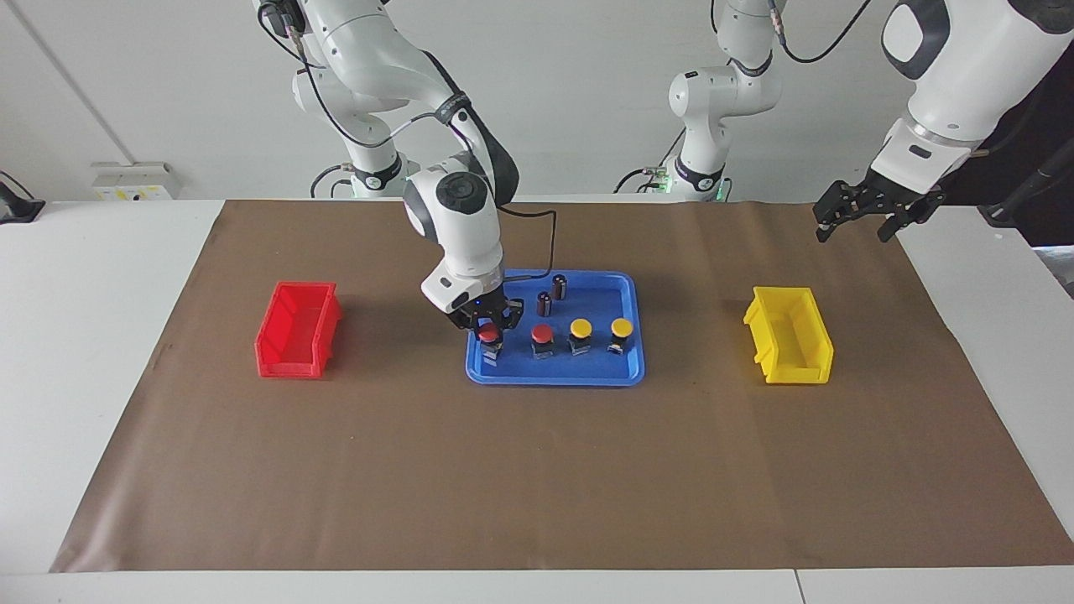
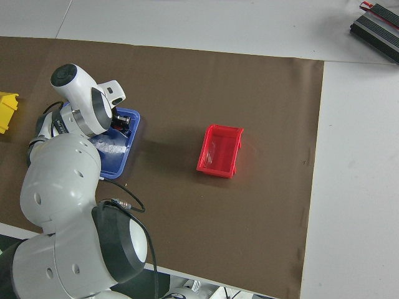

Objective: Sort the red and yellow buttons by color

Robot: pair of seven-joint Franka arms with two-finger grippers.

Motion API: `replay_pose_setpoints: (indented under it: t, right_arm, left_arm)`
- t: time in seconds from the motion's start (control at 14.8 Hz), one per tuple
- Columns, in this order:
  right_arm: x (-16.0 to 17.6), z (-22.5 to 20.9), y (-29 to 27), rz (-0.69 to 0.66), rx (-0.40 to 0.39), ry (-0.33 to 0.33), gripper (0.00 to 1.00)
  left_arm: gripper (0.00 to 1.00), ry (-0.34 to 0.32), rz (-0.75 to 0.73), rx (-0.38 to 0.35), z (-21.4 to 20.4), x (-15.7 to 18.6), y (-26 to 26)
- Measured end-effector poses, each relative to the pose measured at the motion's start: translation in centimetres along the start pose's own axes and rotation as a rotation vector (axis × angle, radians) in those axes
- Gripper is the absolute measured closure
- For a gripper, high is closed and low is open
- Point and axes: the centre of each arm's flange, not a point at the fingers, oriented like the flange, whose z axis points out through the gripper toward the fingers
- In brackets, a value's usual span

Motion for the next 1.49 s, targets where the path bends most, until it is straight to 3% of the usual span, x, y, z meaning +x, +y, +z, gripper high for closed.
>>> replay_pose_setpoints:
  t: [0.27,0.41,0.54,0.61,0.68,0.81,1.08,1.49]
  right_arm:
    - [3.9,-7.0,1.9,0.013,-0.042,-0.023,0.59]
    - [5.5,-11.2,7.0,-0.039,-0.079,-0.048,0.59]
    - [5.3,-13.8,13.1,-0.103,-0.119,-0.082,0.59]
    - [4.6,-14.4,15.6,-0.135,-0.134,-0.094,0.59]
    - [3.7,-14.6,18.0,-0.166,-0.149,-0.106,0.59]
    - [1.8,-14.9,22.9,-0.212,-0.141,-0.135,0.59]
    - [-0.8,-12.9,33.1,-0.257,-0.087,-0.105,0.59]
    - [-2.8,-8.5,34.6,-0.256,-0.095,-0.057,0.59]
  left_arm:
    - [0.01,0.03,-0.044,-0.002,3.7,-0.1,6.6]
    - [0.04,0.059,-0.098,-0.017,7.2,-0.3,13.8]
    - [0.04,0.056,-0.135,-0.031,11.9,-0.9,20.2]
    - [0.09,0.047,-0.15,-0.035,14.2,-1.0,22.5]
    - [0.19,0.034,-0.154,-0.036,16.3,-0.9,24.1]
    - [0.24,0.008,-0.163,-0.031,19.4,-0.4,25.1]
    - [0.27,0.014,-0.179,-0.043,22.0,0.1,26.1]
    - [0.27,0.011,-0.183,-0.043,22.4,-0.8,28.0]
